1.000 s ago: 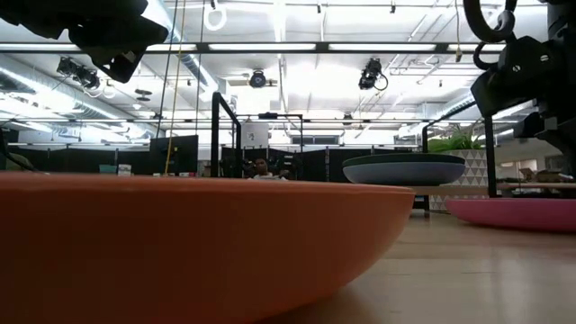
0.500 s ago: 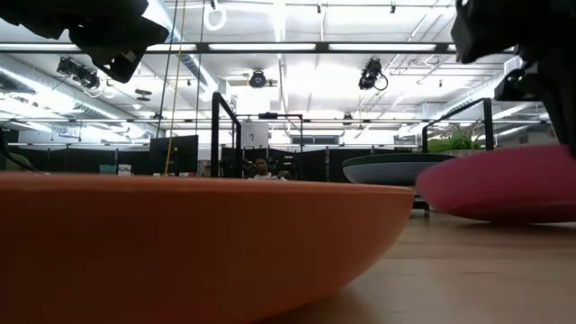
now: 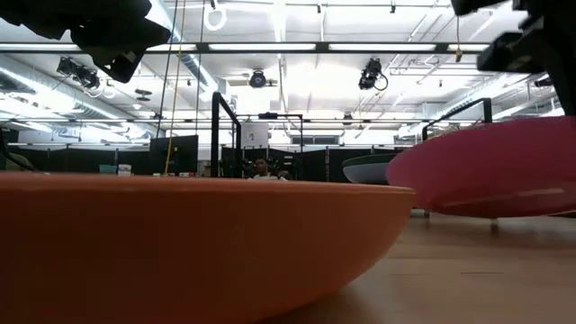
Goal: Place and stack plates onto a shelf
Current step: Stack the pink plate on top of the green plate on the shelf
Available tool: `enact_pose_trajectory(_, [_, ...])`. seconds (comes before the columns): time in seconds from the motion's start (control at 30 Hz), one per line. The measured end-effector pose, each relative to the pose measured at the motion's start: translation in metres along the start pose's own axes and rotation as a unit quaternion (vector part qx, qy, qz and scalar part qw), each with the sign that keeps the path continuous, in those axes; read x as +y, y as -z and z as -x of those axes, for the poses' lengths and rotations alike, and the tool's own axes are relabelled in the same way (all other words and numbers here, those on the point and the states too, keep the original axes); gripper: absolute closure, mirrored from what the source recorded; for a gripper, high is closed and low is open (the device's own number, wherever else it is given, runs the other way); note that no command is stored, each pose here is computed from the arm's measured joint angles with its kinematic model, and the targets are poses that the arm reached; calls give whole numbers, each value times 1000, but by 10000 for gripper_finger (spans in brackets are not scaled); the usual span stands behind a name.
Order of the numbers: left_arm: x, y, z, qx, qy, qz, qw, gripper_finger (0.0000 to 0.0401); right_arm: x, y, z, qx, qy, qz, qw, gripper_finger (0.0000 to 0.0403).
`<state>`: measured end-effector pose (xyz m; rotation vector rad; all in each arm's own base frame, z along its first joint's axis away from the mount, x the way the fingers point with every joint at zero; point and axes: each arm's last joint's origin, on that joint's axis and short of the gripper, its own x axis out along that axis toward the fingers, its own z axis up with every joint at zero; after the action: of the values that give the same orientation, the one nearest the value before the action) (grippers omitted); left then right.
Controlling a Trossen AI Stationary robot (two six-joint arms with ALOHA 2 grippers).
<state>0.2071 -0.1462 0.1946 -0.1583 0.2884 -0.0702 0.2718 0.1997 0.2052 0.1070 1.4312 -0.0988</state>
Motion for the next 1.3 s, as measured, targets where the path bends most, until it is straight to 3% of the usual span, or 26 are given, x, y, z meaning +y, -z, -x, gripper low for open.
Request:
enact_pose_trajectory(0.3, [0,0,0,0,0,0,1000,260,21,-22,16,17,36,31,999,388])
enact_pose_trajectory(0.6, [0,0,0,0,-1,0,1000,260,19,-25,39,8,73,41,996,388])
enact_pose_trajectory(1.03, [0,0,0,0,-2,0,1000,260,-12,-42,43,39,108,78,990,387])
enact_pose_trajectory(1.3, [0,0,0,0,-2,0,1000,260,-47,-49,62,10,119,79,990,387])
